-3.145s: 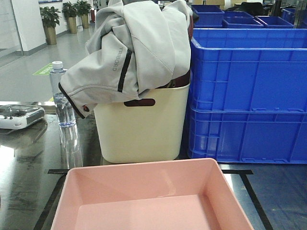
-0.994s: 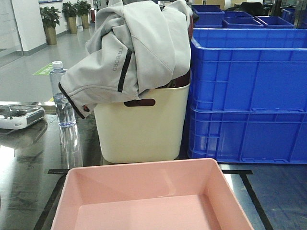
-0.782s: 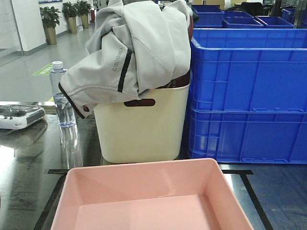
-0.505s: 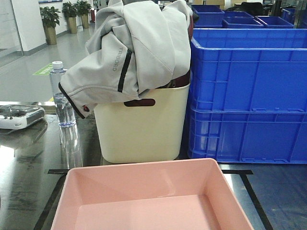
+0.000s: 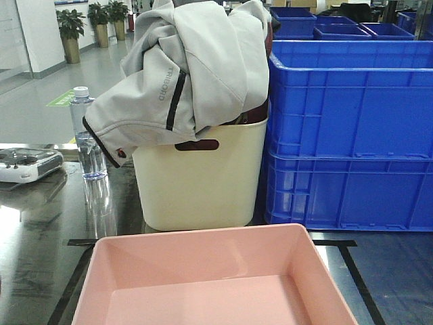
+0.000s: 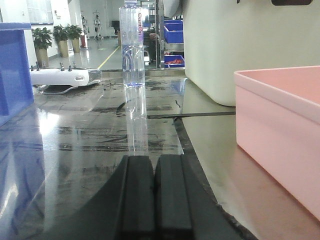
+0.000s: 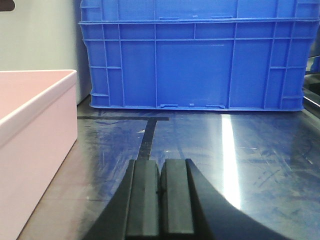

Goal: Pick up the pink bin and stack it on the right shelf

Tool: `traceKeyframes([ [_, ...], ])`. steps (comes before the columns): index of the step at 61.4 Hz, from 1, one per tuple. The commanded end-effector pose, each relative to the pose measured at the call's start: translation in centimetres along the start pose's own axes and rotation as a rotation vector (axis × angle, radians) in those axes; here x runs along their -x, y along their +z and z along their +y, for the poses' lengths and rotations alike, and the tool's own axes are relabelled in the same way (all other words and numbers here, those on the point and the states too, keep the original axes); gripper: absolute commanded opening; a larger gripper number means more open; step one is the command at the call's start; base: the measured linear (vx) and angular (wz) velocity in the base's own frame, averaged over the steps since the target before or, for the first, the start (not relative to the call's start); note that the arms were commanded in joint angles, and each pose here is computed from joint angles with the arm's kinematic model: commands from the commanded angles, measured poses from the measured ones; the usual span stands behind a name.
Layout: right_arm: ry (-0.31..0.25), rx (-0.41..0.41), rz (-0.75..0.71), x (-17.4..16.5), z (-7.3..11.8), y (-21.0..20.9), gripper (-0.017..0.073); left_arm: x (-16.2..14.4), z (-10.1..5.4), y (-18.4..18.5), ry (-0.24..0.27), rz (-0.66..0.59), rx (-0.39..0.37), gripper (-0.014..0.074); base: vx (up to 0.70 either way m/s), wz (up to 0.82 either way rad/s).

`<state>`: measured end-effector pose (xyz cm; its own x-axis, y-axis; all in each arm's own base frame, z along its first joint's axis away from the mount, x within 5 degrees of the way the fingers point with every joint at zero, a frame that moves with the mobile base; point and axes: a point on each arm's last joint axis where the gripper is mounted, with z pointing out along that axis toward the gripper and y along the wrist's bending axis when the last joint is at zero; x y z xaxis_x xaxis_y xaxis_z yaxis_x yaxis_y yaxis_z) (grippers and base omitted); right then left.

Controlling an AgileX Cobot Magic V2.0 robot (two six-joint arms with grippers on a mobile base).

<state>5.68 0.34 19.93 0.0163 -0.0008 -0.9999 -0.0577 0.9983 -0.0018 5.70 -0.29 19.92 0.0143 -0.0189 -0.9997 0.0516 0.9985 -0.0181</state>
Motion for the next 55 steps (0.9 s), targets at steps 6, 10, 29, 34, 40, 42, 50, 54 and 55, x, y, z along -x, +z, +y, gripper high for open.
traceKeyframes([
  [6, -0.010, -0.011, -0.100, 0.78, -0.08, -0.14, -0.0009, 0.41, 0.00, -0.13, -0.010, -0.092, -0.002, -0.0006, 0.00, 0.00],
  [10, -0.035, -0.011, -0.106, 0.84, -0.06, -0.15, -0.0009, 0.41, 0.00, -0.13, -0.010, -0.092, -0.002, -0.0006, 0.00, 0.00],
  [29, -0.055, -0.006, -0.120, 0.96, -0.01, -0.16, -0.0009, 0.41, 0.00, -0.13, -0.010, -0.092, -0.002, -0.0006, 0.00, 0.00],
  [34, -0.054, -0.006, -0.120, 0.96, -0.01, -0.16, -0.0009, 0.41, 0.00, -0.13, -0.010, -0.092, -0.002, -0.0006, 0.00, 0.00],
  [40, -0.054, -0.006, -0.120, 0.96, -0.01, -0.16, -0.0009, 0.41, 0.00, -0.13, -0.010, -0.092, -0.002, -0.0006, 0.00, 0.00],
  [42, -0.054, -0.006, -0.120, 0.96, -0.01, -0.16, -0.0009, 0.41, 0.00, -0.13, -0.010, -0.092, -0.002, -0.0006, 0.00, 0.00],
  [50, -0.054, -0.006, -0.122, 0.98, -0.01, -0.16, -0.0009, 0.41, 0.00, -0.13, -0.010, -0.092, -0.002, -0.0006, 0.00, 0.00],
  [54, -0.054, -0.006, -0.121, 0.97, -0.01, -0.16, -0.0009, 0.41, 0.00, -0.13, -0.010, -0.092, -0.002, -0.0006, 0.00, 0.00],
  [55, -0.054, -0.006, -0.121, 0.97, -0.01, -0.16, -0.0009, 0.41, 0.00, -0.13, -0.010, -0.092, -0.002, -0.0006, 0.00, 0.00],
])
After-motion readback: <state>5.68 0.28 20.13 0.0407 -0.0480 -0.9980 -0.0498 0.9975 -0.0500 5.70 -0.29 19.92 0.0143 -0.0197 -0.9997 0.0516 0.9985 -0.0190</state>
